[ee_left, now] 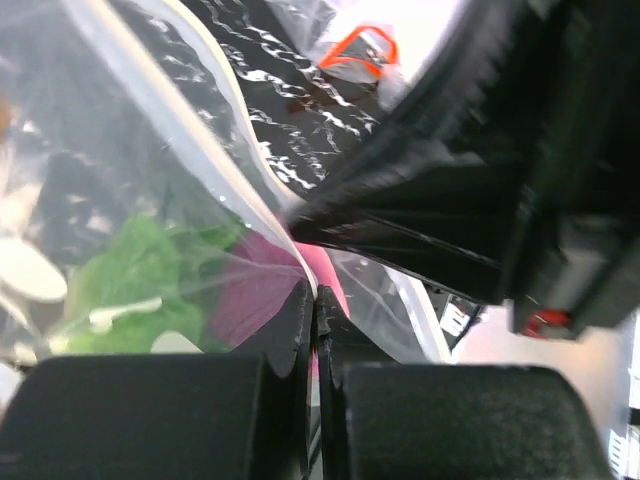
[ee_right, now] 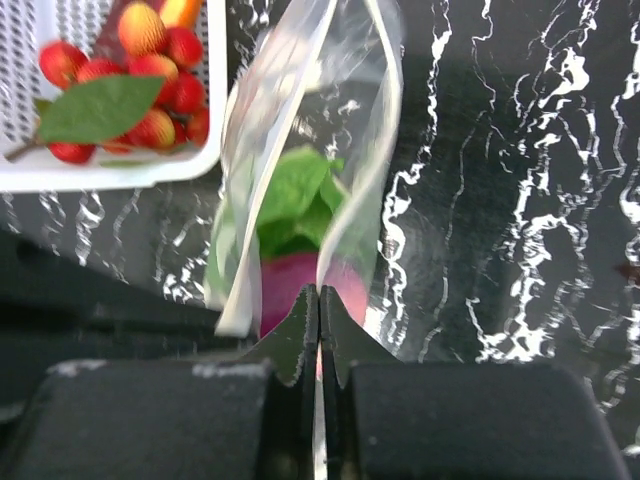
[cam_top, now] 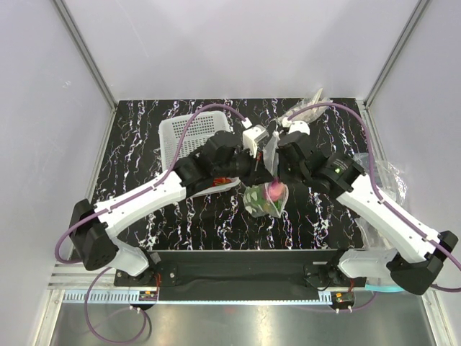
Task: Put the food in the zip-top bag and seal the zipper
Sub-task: Zip the zipper food storage bag at the center of the board.
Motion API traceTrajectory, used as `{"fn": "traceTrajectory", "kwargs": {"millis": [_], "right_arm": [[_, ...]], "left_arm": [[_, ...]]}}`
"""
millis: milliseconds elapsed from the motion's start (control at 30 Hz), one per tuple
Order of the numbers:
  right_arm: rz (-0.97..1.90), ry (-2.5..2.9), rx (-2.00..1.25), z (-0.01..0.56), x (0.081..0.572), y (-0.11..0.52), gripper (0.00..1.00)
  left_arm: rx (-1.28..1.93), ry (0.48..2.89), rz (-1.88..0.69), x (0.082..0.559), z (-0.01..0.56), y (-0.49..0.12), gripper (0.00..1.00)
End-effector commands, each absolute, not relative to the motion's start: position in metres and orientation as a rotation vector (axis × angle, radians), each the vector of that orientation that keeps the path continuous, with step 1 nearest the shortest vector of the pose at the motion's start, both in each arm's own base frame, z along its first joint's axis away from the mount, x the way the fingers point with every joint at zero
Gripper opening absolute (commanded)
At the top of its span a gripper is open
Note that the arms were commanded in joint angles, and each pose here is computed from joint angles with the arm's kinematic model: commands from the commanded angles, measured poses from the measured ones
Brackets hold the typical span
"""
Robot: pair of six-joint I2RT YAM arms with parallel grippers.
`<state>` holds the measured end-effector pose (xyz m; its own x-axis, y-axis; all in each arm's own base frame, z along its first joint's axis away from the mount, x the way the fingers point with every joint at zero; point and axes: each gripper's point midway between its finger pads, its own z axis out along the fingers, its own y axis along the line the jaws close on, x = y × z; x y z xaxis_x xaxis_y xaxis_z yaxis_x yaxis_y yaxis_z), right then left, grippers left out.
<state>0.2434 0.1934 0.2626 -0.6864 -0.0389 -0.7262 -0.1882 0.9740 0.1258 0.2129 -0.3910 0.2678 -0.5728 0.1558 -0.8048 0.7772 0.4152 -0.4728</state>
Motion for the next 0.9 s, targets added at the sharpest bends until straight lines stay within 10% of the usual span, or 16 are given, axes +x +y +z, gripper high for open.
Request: {"fn": "traceTrajectory", "kwargs": {"millis": [0, 367, 633, 867], "right_arm": [[0.395, 2.22, -0.037, 0.285, 0.253, 0.201, 0.0], [0.538, 2.228, -0.018, 0.275, 0.246, 0.202, 0.05], [0.481, 2.25, -0.006, 0.265, 0.25, 0.192, 0.64], [0.522, 2.251, -0.057, 0.271, 0.252, 0.203, 0.72]], "left_arm": [[0.807, 1.859, -1.262, 0.206, 0.3, -0.406, 0.0], [0.744, 1.953, -1.224, 0.198, 0.266, -0.403, 0.0], [0.689, 1.96, -1.151, 0.206, 0.253, -0.393, 0.0], [0.686, 1.927, -1.099, 0.214, 0.266, -0.389, 0.0]]}}
